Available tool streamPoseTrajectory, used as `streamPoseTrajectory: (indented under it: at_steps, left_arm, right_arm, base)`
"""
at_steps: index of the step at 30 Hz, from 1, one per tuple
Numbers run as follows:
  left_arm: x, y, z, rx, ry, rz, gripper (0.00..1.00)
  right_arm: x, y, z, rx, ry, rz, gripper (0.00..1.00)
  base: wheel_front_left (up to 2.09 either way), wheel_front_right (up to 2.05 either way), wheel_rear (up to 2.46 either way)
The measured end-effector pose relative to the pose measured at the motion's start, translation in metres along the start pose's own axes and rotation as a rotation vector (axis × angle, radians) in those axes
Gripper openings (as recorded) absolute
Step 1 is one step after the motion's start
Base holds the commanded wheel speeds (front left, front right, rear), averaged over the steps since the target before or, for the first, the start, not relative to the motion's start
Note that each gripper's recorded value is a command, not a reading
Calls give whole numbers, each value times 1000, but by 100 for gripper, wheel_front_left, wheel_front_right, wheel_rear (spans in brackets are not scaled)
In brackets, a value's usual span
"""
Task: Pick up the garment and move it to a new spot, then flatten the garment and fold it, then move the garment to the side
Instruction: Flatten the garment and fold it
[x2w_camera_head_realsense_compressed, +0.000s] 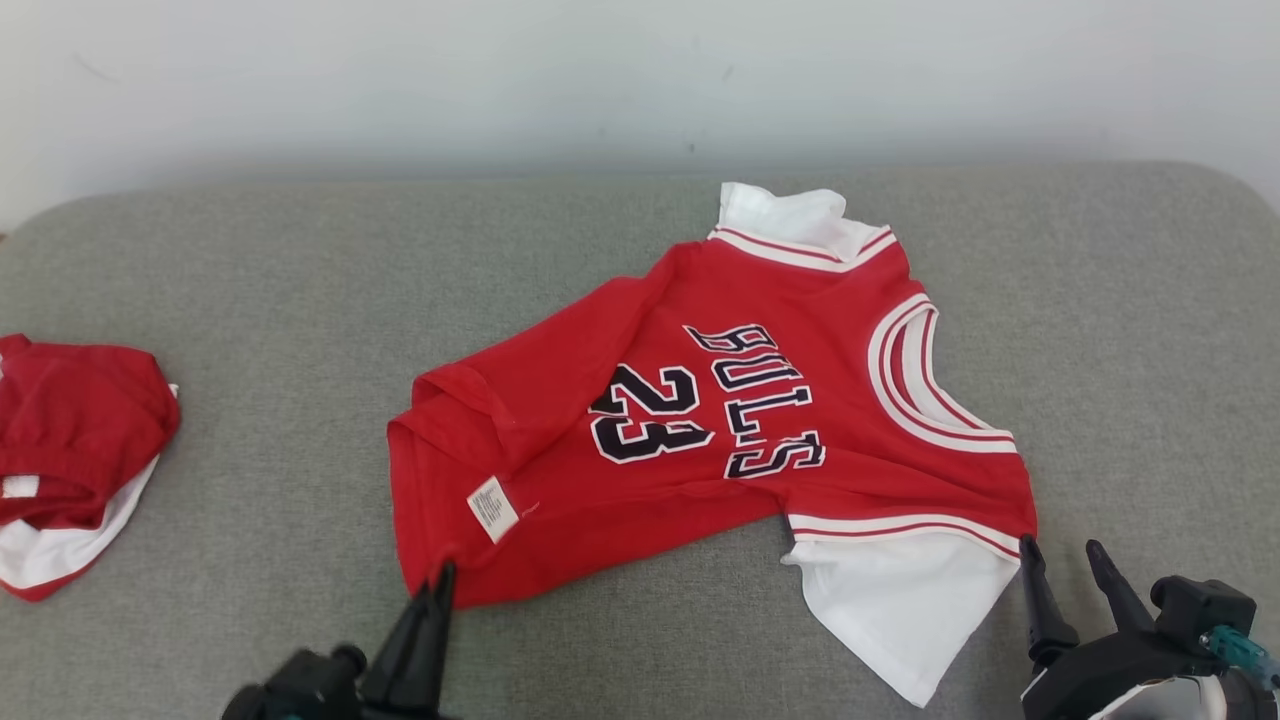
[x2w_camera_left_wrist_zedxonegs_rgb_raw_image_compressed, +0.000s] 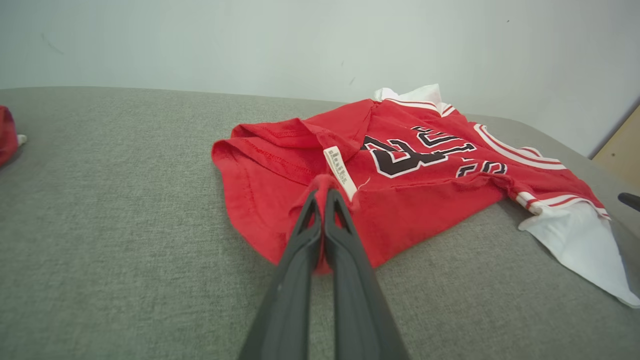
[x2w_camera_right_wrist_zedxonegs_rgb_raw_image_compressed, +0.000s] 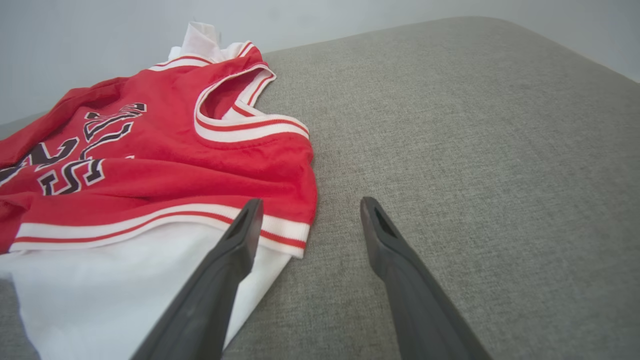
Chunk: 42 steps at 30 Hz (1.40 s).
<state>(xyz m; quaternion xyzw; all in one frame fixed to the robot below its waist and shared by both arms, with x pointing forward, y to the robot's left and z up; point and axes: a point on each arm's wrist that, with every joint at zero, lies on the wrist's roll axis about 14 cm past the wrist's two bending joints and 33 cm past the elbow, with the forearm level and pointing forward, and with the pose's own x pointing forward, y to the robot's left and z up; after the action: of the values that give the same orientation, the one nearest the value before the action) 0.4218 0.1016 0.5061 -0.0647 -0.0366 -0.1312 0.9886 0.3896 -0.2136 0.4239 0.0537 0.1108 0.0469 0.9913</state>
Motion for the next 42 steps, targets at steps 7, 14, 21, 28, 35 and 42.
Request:
streamPoseTrajectory:
  at_steps: [7,14,21,28,35,42]
  left_arm:
    - [-54,-1,-41,34,147,-10,100]
    - [-78,15,-53,25,197,50,100]
    - [-48,10,-25,18,101,29,100]
    - [-10,-21,-18,94,86,-124,100]
    - [6,-21,-47,188,199,-212,100]
    - [13,-16,-68,235,288,-260,100]
  right_arm:
    - [-4,14,6,7,-22,28,100]
    - [-12,15,15,1,-50,36,100]
    - [-16,16,14,-3,-49,38,100]
    - [-23,7,5,-3,-26,13,100]
    - [-27,-3,1,3,-14,-14,100]
    - [-27,-5,-3,12,-1,-23,100]
  base:
    - [0,0,0]
    - [0,0,0]
    - [0,0,0]
    - [0,0,0]
    - [0,0,0]
    - [0,0,0]
